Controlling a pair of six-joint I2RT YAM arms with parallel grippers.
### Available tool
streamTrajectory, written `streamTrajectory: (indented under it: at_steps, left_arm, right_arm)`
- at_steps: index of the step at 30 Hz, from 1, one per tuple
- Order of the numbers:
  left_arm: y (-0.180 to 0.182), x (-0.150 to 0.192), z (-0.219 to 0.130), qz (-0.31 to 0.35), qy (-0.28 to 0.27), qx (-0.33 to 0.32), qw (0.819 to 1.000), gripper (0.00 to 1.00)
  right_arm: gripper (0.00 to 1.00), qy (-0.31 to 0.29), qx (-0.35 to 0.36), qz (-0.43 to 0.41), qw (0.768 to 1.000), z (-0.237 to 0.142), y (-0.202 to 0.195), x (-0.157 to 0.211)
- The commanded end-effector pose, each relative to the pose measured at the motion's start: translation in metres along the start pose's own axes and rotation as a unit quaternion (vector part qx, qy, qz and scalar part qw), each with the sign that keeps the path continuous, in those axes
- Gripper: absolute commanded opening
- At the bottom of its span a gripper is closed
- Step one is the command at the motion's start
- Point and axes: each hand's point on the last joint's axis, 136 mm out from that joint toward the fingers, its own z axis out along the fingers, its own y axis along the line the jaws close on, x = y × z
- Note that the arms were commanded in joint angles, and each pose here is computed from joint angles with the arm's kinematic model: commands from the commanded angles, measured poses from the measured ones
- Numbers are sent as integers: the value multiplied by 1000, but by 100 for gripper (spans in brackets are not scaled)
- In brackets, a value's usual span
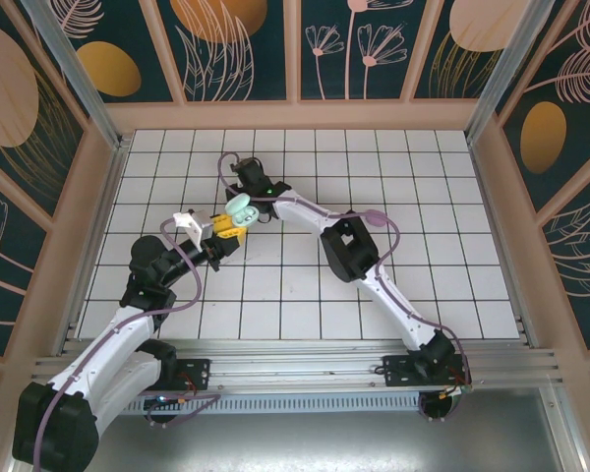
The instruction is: Insert the wireless bluetooth earbuds into the charging case
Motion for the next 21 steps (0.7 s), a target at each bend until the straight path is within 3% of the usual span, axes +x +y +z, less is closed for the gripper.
streamTrajectory:
  at_steps: [1,10,21]
  left_arm:
    - [-1,-5,-2,5,-7,1,1000,2]
    - [-2,-6,-1,3,-7,7,1000,2]
    - [-4,-3,1,-2,-2,16,1000,2]
  right_arm:
    - [19,38,20,20,999,-23,-25,3]
    - [14,53,23,38,998,-63,-53,10]
    - [13,99,49,66,992,-142,-98,75]
